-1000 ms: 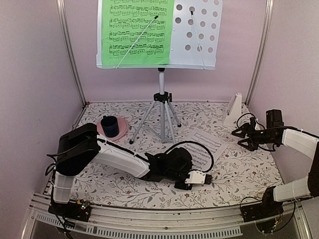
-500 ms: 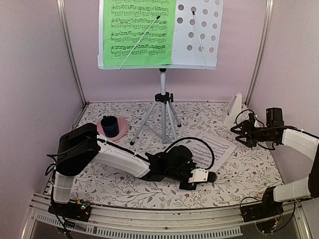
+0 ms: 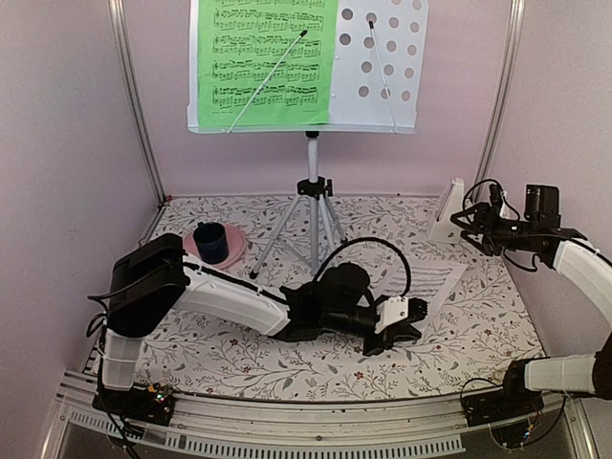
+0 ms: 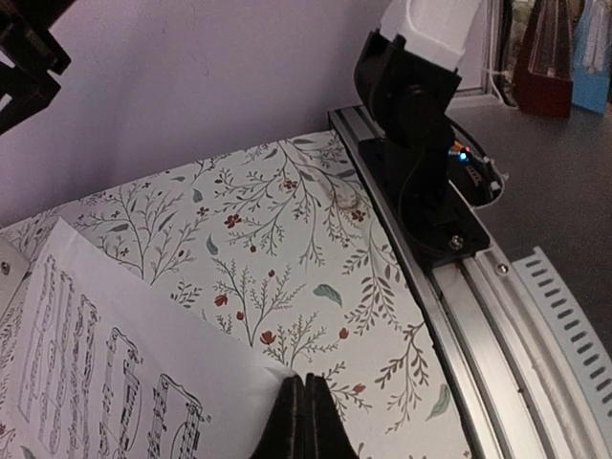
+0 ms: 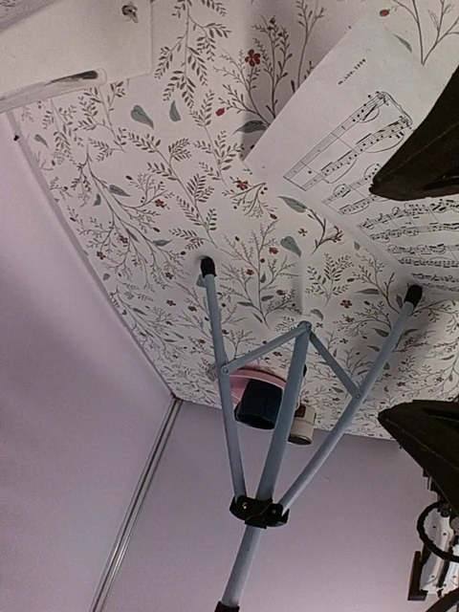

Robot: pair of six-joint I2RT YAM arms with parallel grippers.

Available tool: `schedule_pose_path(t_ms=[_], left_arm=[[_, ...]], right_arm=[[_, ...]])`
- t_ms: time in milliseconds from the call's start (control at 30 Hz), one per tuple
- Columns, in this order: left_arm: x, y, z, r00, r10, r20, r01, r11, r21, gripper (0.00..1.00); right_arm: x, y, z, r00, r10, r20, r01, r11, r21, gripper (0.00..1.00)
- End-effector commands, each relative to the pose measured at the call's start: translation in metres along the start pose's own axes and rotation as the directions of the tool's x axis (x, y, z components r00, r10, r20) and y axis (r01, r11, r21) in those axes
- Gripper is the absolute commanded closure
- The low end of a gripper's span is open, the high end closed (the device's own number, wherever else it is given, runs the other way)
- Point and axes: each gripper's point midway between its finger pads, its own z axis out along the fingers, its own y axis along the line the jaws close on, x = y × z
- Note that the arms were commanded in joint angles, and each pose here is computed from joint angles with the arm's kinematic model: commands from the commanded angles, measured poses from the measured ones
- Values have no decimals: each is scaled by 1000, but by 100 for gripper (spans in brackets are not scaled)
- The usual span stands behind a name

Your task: Set up the instrument practice props

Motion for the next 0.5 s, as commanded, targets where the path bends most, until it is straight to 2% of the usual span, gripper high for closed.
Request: schedule_pose_path(t_ms=[0, 133, 200, 467], left_arm=[[-94, 24, -32, 962, -86, 258, 100, 994, -42, 100], [-133, 42, -69, 915, -145, 377, 200, 973, -112, 100], [-139, 52, -86, 890, -194, 412, 279, 948, -156, 100], [-137, 85, -160, 774, -334, 538, 550, 776, -308, 100]], right_arm=[[-38, 38, -18, 987, -115, 109, 117, 993, -17, 26], [-51, 56, -24, 975, -177, 133, 181, 983, -17, 26], [-54, 65, -25, 969, -203, 142, 208, 978, -27, 25], [-66, 106, -25, 929, -327, 174, 340, 939, -51, 24]])
